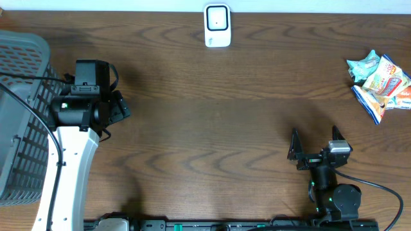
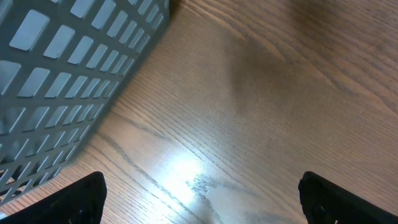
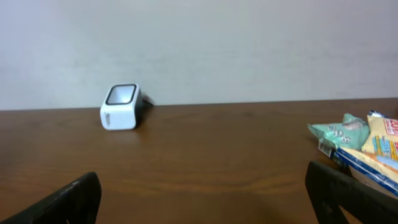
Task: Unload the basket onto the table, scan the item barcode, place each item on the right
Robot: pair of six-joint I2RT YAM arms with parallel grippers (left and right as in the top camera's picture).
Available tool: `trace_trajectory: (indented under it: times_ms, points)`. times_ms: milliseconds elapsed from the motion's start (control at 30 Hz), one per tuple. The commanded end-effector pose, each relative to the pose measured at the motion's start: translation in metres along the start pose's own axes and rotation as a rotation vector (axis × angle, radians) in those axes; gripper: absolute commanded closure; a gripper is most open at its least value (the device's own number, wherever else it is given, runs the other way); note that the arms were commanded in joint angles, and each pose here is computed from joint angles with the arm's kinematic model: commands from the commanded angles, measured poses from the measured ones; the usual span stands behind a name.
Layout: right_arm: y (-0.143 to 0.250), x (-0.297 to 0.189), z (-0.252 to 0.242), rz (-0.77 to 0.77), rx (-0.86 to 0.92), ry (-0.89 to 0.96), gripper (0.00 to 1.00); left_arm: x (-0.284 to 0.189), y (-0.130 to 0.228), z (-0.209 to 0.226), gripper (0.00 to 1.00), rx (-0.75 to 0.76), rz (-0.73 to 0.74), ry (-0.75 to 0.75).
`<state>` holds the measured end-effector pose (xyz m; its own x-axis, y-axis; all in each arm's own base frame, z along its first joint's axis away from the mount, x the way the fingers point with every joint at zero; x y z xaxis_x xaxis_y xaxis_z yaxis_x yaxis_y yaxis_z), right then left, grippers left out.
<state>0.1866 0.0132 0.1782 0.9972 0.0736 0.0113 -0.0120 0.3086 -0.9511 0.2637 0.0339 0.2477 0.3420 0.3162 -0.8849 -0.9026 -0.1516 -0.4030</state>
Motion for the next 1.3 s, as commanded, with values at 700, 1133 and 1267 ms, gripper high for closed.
trace_trajectory:
  times_ms: [700,1133,1267]
  points:
    - [0.016,-0.001,0.000,0.087,-0.078,-0.023,0.01,0.000,-0.001,0.003,0.02,0.003,-0.001,-0.022]
    - [0.018,-0.001,0.002,0.098,-0.094,-0.043,0.01,0.000,-0.001,0.003,0.03,0.003,-0.001,-0.022]
    - [0.018,-0.001,0.002,0.099,-0.094,-0.044,0.01,0.000,-0.001,0.003,0.02,0.003,-0.001,-0.022]
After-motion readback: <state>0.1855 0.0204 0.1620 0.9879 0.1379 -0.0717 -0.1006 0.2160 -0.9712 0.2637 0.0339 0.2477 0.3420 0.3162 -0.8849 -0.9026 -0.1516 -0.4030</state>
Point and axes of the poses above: each gripper's point midway between its finger pads, its own x axis out along the fingers, its own z axis along the line the jaws close on, y = z × x, the point moved 6 cm from there along -x, back along the fingers, and after that the axes turned 15 degrees about x, right-handed, at the moved point
